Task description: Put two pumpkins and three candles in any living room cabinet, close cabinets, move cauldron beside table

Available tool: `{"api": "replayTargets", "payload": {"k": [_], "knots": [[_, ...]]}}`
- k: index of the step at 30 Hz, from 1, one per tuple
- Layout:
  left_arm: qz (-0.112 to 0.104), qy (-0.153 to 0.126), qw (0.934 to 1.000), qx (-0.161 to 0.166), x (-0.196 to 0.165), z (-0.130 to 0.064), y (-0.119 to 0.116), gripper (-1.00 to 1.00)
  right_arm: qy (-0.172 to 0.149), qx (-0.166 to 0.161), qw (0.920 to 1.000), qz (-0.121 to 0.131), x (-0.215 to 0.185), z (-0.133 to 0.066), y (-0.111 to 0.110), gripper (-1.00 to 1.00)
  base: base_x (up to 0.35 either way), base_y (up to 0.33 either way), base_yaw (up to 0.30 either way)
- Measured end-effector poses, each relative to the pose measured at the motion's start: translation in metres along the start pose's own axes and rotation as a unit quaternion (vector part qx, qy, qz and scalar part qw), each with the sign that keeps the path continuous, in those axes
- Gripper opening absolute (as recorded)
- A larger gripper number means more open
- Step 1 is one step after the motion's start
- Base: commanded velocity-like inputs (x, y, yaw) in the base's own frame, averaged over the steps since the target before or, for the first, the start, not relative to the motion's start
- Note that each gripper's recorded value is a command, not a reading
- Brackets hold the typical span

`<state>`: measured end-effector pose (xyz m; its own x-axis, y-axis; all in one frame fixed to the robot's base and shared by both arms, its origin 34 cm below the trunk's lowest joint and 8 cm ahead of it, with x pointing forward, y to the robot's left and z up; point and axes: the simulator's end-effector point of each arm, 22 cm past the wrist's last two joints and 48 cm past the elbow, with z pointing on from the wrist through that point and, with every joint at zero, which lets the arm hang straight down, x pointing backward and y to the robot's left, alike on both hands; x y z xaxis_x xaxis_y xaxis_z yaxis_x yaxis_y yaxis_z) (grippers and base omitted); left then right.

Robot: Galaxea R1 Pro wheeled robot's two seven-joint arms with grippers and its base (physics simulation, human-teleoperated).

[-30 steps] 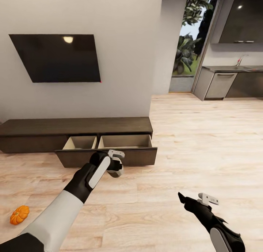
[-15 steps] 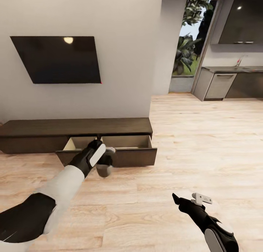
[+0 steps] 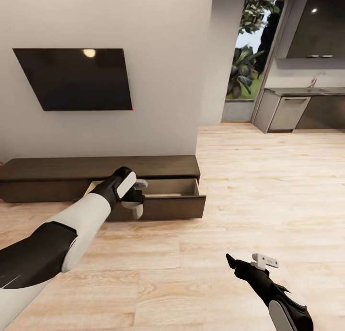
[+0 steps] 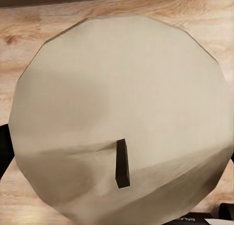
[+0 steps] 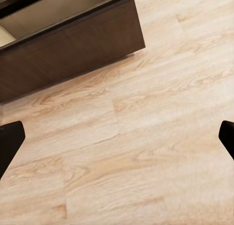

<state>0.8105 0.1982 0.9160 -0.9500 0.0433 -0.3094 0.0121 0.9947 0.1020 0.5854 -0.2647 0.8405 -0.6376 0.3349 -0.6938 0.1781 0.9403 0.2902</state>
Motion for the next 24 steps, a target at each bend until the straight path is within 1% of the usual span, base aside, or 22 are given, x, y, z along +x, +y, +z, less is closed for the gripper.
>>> {"api": "replayTargets", "payload": {"k": [7,14,17,20,24], "knots": [[-0.002,-0.003,1.0000,0.001,-0.001,0.000,0.000,-1.00,0.000,0.000,1.0000,0.000,0.000,0.000,0.000,1.00,0.260,-0.085,0.000],[0.000,-0.006,1.0000,0.002,-0.003,-0.001,-0.002,-1.00,-0.003,0.002,1.0000,0.002,-0.002,-0.001,-0.004,1.00,0.302,-0.140,0.000],[0.001,-0.007,1.0000,0.000,-0.003,-0.001,-0.002,-1.00,-0.003,0.007,1.0000,0.002,-0.003,-0.002,-0.009,1.00,0.306,-0.142,0.000],[0.002,-0.006,1.0000,-0.001,-0.003,-0.001,-0.001,-1.00,-0.010,0.016,0.9997,0.014,-0.009,-0.003,-0.022,1.00,0.306,-0.130,0.000],[0.002,-0.006,1.0000,0.000,-0.002,-0.001,-0.002,-1.00,-0.019,0.021,0.9994,0.022,-0.016,-0.006,-0.030,1.00,0.312,-0.083,0.000]]}}
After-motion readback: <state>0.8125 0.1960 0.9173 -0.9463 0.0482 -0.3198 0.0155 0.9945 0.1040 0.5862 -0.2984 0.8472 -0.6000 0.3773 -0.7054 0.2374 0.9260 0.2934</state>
